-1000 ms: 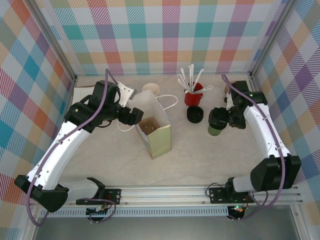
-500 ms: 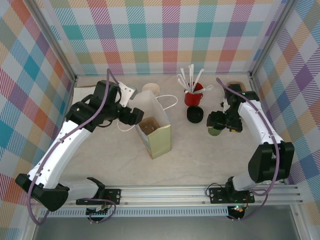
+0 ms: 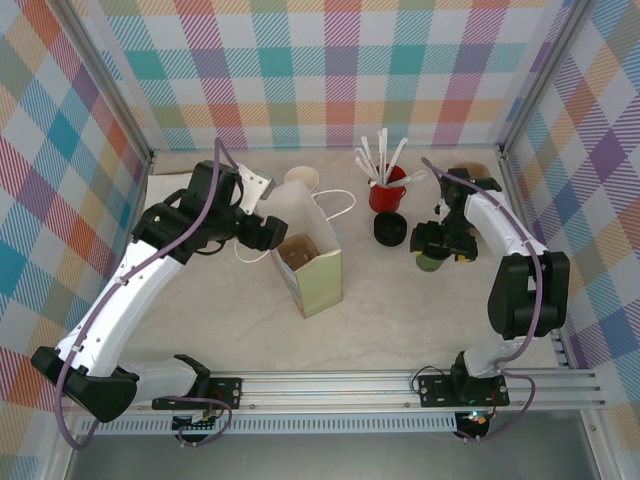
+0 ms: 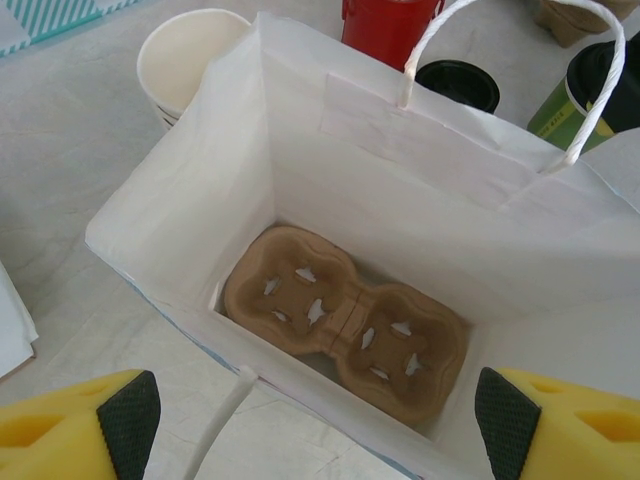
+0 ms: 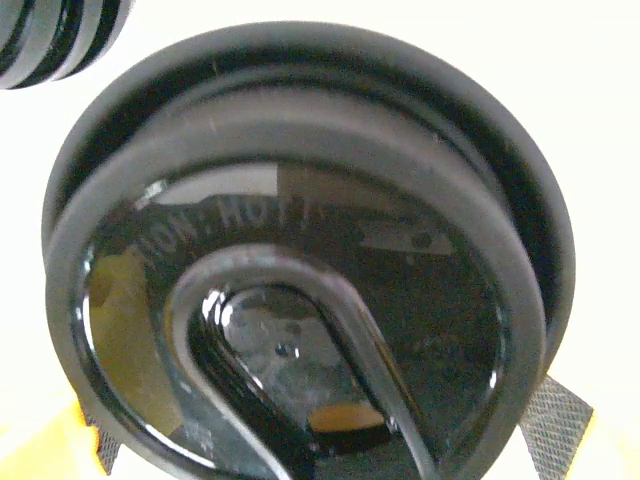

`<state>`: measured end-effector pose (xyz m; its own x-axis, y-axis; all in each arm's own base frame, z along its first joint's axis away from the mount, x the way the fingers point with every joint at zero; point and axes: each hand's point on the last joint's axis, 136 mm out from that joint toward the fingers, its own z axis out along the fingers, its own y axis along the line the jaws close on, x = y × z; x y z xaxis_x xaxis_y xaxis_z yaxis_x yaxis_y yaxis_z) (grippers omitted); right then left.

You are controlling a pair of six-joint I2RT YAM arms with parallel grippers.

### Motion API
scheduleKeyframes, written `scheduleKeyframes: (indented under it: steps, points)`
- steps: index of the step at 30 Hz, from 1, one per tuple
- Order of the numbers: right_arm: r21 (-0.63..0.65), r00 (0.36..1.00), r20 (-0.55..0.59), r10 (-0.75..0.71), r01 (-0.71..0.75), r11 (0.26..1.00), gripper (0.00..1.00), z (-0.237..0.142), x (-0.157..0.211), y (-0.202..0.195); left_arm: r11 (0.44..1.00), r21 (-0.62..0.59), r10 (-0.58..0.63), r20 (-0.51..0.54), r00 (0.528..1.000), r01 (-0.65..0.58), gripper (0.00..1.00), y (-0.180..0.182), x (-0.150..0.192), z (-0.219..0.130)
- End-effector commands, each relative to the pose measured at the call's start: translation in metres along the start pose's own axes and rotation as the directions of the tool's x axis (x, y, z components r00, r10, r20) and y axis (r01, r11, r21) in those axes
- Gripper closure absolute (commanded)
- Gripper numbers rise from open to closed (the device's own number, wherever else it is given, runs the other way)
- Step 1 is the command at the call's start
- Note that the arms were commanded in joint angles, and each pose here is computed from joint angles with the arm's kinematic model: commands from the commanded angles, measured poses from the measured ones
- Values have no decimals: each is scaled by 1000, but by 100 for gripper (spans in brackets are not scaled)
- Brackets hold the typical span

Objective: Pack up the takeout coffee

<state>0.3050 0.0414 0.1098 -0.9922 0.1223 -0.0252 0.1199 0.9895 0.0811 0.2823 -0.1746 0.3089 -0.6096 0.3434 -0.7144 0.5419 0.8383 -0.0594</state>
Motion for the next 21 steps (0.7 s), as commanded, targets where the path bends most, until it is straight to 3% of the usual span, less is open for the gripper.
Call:
scheduleKeyframes:
  steps: [1, 11, 21]
  points:
    - [2, 999, 35, -30, 30, 1000, 0, -2, -16, 2, 1000, 1, -4, 1, 1000, 4, 16, 2, 0, 2]
    - [34, 997, 37, -63, 62, 998, 0, 4, -35, 0, 1000, -2, -7, -7, 1000, 7, 16, 2, 0, 4]
    - [44, 998, -1, -68, 68, 997, 0, 14, -32, -2, 1000, -4, -10, -12, 1000, 10, 17, 3, 1, 3]
